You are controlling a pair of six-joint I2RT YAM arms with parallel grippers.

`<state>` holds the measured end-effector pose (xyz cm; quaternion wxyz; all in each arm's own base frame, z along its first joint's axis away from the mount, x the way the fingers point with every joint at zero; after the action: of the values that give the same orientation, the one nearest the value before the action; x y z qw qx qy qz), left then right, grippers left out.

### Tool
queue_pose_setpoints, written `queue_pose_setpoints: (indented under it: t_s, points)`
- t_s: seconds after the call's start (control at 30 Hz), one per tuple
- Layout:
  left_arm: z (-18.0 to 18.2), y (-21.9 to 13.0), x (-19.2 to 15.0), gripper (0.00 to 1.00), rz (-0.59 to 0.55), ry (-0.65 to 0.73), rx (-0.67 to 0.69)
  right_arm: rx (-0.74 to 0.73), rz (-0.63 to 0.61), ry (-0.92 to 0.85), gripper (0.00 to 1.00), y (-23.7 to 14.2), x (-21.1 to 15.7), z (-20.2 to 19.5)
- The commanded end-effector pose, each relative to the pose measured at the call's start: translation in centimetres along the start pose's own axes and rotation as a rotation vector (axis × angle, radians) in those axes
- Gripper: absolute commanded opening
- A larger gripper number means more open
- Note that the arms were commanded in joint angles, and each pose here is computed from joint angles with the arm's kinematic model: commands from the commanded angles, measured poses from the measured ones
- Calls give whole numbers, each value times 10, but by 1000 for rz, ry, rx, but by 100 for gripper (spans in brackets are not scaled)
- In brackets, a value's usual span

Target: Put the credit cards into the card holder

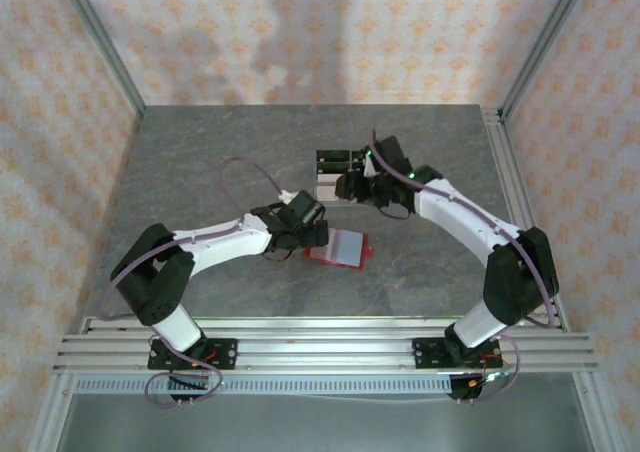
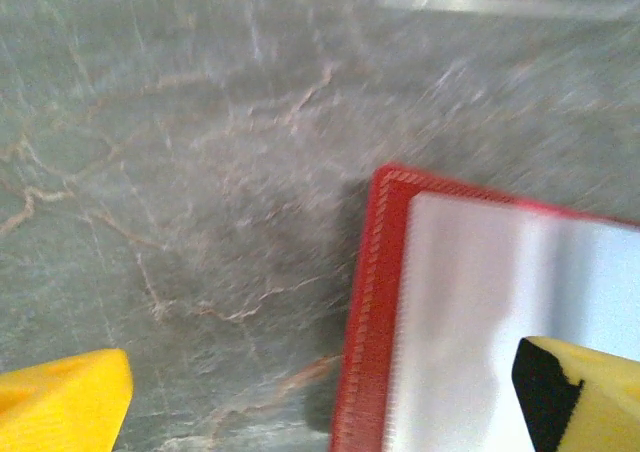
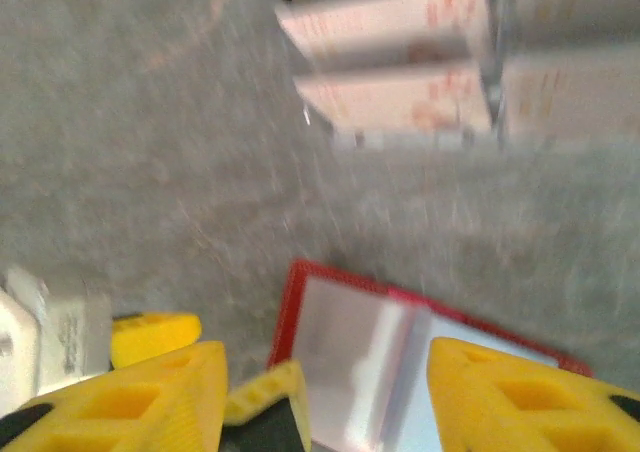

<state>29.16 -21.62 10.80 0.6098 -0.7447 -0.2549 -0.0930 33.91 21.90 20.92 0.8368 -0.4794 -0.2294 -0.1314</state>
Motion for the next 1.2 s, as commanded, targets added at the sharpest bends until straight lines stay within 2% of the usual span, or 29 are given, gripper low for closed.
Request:
queue_pose_setpoints:
  t_s: [0.0, 0.17, 0.37, 0.6, 1.17]
  points:
    - [6, -21, 28, 100, -81, -65, 24, -90, 100, -128, 62, 4, 10, -27]
    - [27, -29, 55, 100, -100, -151, 24, -146, 208, -379, 64, 20, 23, -38]
    - [51, -39, 75, 100, -112, -205, 29, -174, 292, -509, 62, 42, 16, -53]
    - [60, -32, 72, 100, -90, -237, 13, -231, 303, -567, 59, 58, 14, -68]
    - [54, -21, 71, 100, -63, -258, -6, -317, 303, -638, 56, 91, 10, -84]
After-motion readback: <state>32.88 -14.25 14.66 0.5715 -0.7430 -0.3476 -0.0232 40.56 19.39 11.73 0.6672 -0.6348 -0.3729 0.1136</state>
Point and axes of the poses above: each hand's point on the last joint's axis, 136 mm out from that joint toward the fingers, its own y axis out along the fingers, its own z axis along the line the jaws close on, x = y × z, the point moved 4 cm from there along -y, back along the fingers, and after that the axes turned 7 degrees about -y, right-handed, at the moved point
